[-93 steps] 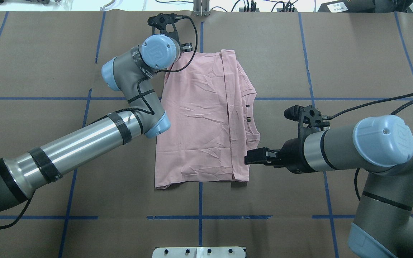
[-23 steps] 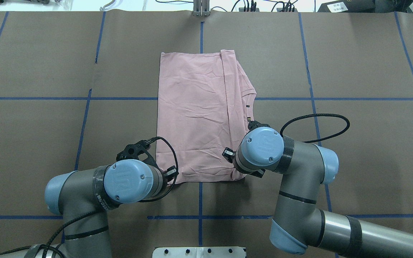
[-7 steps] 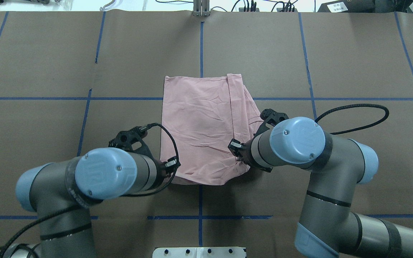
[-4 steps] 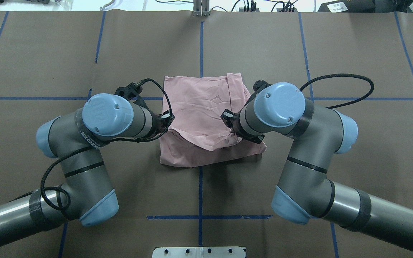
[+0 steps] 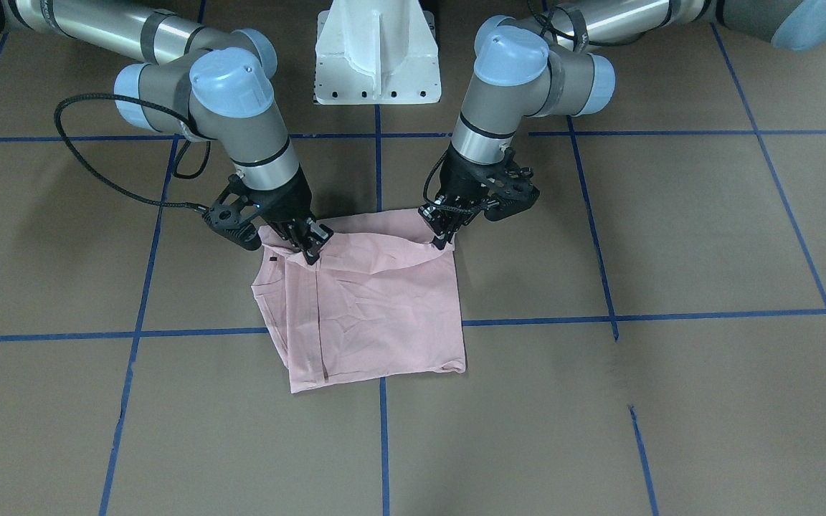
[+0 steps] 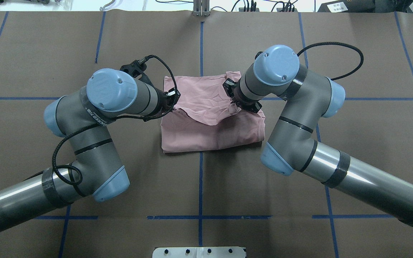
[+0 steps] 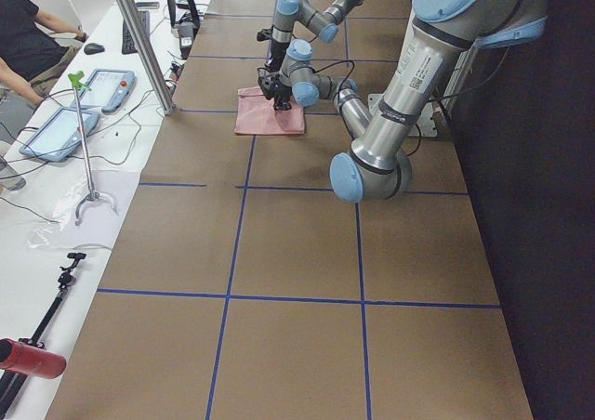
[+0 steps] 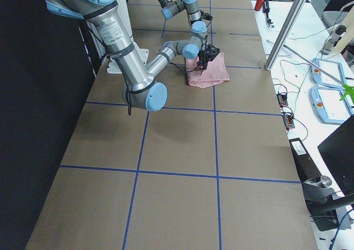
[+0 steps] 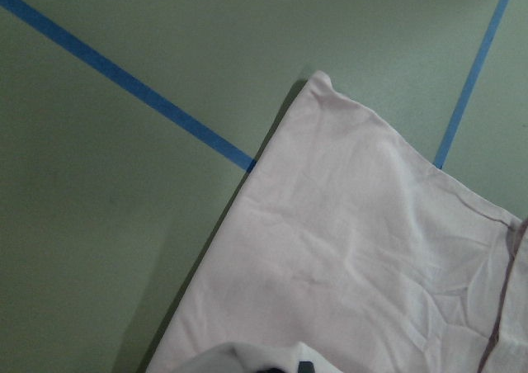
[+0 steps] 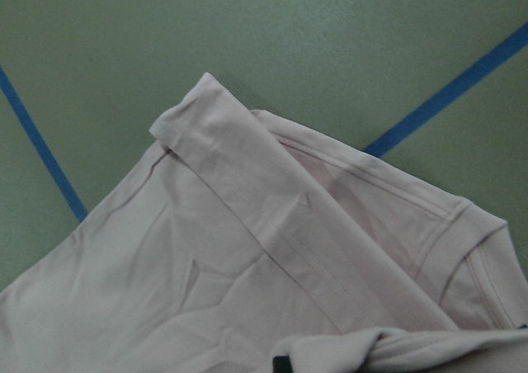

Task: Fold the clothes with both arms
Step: 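Lower the edge onto the shirt and open both grippers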

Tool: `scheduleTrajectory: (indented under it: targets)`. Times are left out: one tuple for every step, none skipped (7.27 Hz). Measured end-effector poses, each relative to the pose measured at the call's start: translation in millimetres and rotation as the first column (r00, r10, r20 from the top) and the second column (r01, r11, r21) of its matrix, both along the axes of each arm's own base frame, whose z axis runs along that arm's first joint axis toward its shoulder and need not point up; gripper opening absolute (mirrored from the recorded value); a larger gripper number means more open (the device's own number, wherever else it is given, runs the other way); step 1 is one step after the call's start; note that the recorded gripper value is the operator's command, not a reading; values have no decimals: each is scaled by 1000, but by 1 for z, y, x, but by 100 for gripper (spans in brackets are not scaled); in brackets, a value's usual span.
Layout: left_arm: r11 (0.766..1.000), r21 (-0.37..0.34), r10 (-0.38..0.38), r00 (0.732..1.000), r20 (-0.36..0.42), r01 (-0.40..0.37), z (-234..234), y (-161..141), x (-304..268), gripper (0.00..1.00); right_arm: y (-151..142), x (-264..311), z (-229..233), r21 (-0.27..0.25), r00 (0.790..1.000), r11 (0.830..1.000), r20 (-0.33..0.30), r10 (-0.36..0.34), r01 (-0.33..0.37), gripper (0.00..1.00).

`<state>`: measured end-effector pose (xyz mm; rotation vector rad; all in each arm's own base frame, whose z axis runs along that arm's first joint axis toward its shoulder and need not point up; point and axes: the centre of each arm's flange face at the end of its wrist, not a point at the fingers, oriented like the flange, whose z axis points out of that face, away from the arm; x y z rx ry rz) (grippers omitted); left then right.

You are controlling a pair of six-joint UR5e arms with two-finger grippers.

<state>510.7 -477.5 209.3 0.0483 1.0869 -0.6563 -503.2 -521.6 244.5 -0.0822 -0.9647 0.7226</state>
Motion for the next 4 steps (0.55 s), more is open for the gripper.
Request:
scheduleTrajectory:
  targets:
    - [1000, -4, -16, 1000, 5, 16, 0, -17, 6, 0, -24, -1, 4, -2, 1000, 1000, 7, 17, -17, 0]
    - [1000, -6, -29, 1000, 9, 30, 3, -31, 11, 0, -43, -4, 15, -3, 999, 1000, 12, 30, -30, 0]
    - [999, -10, -47, 999, 16, 47, 8, -47, 13, 28, -62, -8, 29, -3, 999, 999, 13, 42, -42, 42]
    - [997, -16, -77, 997, 26, 78, 15, -75, 14, 45, -80, -11, 40, -10, 998, 998, 3, 55, -55, 71]
